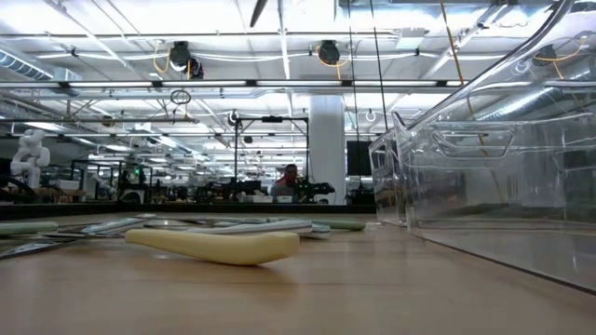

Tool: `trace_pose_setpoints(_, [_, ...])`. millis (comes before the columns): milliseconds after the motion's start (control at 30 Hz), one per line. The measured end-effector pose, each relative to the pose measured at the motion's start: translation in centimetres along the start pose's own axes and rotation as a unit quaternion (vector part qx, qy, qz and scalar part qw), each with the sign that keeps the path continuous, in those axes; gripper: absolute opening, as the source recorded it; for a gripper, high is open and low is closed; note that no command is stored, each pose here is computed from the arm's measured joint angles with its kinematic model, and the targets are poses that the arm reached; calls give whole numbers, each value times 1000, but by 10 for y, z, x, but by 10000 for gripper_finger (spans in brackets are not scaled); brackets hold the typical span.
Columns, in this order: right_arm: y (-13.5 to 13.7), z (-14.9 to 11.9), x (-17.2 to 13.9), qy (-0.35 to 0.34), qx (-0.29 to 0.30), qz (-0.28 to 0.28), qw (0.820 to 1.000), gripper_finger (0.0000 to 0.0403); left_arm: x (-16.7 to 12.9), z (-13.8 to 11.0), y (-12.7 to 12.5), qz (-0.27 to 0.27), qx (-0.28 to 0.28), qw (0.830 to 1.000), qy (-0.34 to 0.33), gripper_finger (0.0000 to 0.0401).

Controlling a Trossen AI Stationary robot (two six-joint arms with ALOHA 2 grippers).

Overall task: Sort silverware by color (type)
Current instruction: Put the yellow knife into the bottom right transparent bin

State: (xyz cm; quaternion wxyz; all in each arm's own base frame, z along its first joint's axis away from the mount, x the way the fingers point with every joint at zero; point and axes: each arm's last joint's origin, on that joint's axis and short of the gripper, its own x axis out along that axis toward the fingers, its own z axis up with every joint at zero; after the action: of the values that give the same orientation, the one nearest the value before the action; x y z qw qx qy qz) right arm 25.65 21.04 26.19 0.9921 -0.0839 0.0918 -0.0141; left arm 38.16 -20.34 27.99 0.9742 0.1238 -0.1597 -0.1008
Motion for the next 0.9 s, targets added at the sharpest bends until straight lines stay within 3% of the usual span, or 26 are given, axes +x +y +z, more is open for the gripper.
trace_pose_setpoints(167, [2,1,2,-12,-21,13,1000,186,1,-3,1,0,2,1000,5,86])
trace_pose_setpoints(333, [3,8,1,-41,-21,37,998,190,0,-3,0,-6,3,1000,7,86])
trace_pose_setpoints(700, [-1,11,6,-58,-16,61,996,159,1,-6,3,-17,4,1000,10,86])
trace_pose_setpoints(900, [-4,12,9,-58,-9,62,996,123,2,-7,5,-15,3,1000,12,86])
